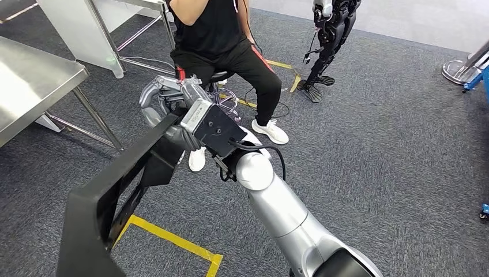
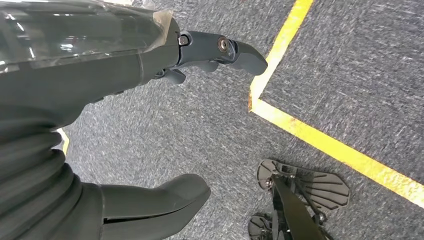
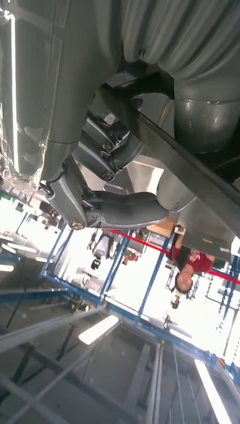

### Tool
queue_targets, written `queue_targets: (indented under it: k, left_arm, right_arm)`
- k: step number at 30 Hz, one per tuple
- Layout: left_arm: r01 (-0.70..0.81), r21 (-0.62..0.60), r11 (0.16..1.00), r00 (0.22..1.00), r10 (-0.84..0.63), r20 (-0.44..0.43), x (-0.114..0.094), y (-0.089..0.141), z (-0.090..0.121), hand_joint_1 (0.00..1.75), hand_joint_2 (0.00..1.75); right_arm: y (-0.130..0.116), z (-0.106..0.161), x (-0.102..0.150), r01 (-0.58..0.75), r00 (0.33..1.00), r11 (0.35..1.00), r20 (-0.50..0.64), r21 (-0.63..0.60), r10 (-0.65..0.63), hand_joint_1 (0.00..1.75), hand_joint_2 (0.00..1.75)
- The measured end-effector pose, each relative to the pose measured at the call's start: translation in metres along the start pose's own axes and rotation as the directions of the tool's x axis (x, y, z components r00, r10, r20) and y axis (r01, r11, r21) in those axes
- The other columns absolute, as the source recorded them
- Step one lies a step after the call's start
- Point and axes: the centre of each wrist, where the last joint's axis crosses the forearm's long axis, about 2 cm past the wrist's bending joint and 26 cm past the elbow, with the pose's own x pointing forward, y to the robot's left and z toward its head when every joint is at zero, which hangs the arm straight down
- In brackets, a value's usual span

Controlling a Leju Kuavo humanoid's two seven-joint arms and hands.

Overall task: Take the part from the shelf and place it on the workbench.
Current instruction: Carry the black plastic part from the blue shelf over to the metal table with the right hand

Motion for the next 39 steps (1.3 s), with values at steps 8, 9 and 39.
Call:
queue_targets:
  k: [8,9,39]
  left_arm:
    - [-0.005,0.010,1.000,1.000,0.005,-0.001,-0.001,0.003,0.000,0.00,1.75]
    - [-0.005,0.012,1.000,1.000,0.005,-0.001,-0.001,0.003,0.000,0.00,1.75]
    - [-0.019,0.040,0.999,1.000,0.020,-0.022,0.000,0.003,0.000,0.00,1.75]
  right_arm:
    - [0.002,-0.006,0.019,-0.044,0.997,0.999,0.067,0.009,0.044,1.75,1.75]
    - [0.002,-0.007,0.022,-0.048,0.996,0.999,0.077,0.009,0.047,1.75,1.75]
    - [0.003,-0.020,0.040,-0.047,0.990,0.998,0.132,0.040,0.041,1.75,1.75]
